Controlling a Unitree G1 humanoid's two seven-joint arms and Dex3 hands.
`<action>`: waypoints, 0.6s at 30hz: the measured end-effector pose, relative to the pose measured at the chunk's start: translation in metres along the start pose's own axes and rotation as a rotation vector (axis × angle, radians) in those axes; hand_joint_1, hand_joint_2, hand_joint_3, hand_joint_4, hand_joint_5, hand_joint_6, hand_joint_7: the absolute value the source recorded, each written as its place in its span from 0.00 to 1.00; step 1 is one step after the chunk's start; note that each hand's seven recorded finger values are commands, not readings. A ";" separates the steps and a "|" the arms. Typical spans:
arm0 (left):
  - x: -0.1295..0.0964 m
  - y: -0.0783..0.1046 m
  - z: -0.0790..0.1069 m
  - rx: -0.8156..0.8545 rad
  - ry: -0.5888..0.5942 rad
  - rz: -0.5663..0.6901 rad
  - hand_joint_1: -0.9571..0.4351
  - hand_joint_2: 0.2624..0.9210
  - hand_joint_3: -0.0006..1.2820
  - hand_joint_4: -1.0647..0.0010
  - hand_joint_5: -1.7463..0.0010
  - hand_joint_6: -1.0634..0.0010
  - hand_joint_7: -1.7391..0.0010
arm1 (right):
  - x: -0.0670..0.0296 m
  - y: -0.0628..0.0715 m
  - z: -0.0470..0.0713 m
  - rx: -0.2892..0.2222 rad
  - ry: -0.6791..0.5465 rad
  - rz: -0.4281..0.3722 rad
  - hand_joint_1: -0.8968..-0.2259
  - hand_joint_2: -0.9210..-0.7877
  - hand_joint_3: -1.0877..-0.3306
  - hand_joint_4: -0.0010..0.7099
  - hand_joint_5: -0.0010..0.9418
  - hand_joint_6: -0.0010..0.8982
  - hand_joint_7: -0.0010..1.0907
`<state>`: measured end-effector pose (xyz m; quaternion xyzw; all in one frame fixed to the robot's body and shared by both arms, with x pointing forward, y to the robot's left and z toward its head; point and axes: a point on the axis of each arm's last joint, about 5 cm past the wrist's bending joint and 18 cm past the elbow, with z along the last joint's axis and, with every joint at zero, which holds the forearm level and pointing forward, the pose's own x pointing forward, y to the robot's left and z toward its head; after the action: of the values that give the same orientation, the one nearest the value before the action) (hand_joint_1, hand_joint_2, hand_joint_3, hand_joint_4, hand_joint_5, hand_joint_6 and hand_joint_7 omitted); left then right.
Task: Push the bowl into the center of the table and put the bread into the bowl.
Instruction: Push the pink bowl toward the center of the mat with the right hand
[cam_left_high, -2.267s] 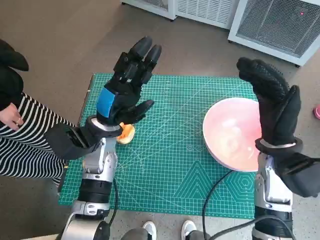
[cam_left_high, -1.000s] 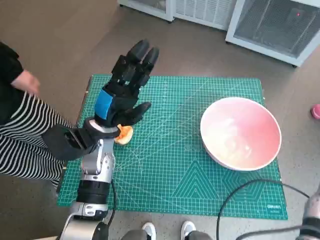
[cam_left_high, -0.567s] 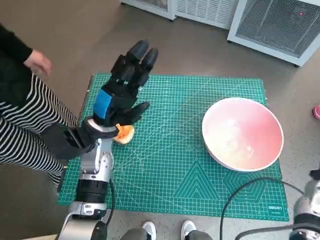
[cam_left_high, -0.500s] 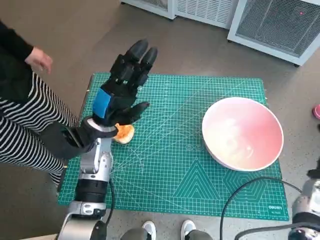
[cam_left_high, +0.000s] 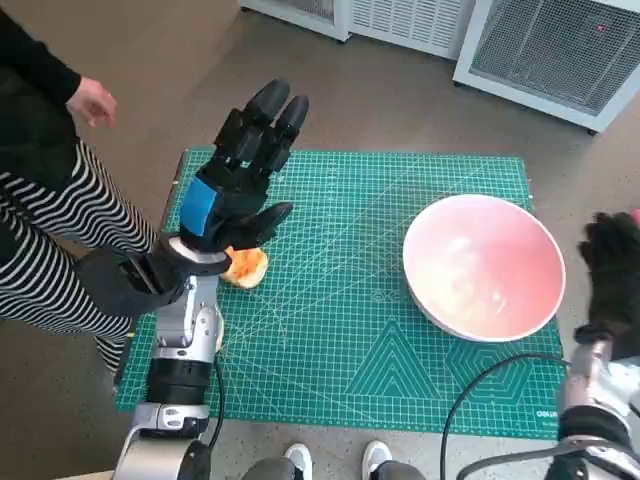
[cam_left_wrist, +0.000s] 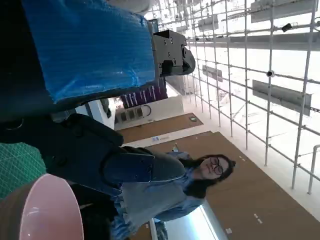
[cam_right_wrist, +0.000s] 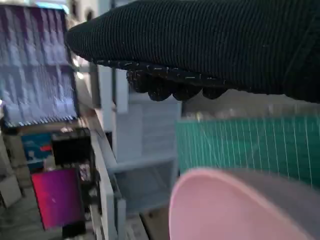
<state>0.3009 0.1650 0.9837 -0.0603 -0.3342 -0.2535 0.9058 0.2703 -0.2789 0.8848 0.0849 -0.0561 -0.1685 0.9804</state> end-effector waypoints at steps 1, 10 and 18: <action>0.000 0.000 0.000 0.002 0.000 0.001 0.24 1.00 0.26 0.97 0.98 1.00 0.80 | 0.0001 0.002 -0.001 0.004 0.006 0.007 0.45 0.00 0.34 0.14 0.01 0.08 0.31; 0.000 0.003 0.003 0.016 -0.002 0.009 0.23 1.00 0.25 0.96 0.98 1.00 0.78 | 0.0027 0.022 -0.005 0.012 0.025 0.078 0.45 0.00 0.33 0.14 0.01 0.10 0.31; -0.003 0.003 0.002 0.018 0.002 0.023 0.23 1.00 0.25 0.96 0.98 1.00 0.78 | 0.0047 0.035 -0.005 -0.011 0.030 0.143 0.41 0.00 0.37 0.16 0.01 0.11 0.30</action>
<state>0.2990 0.1698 0.9837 -0.0556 -0.3350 -0.2402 0.9094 0.2866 -0.2473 0.8866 0.0779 -0.0463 -0.0970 0.9911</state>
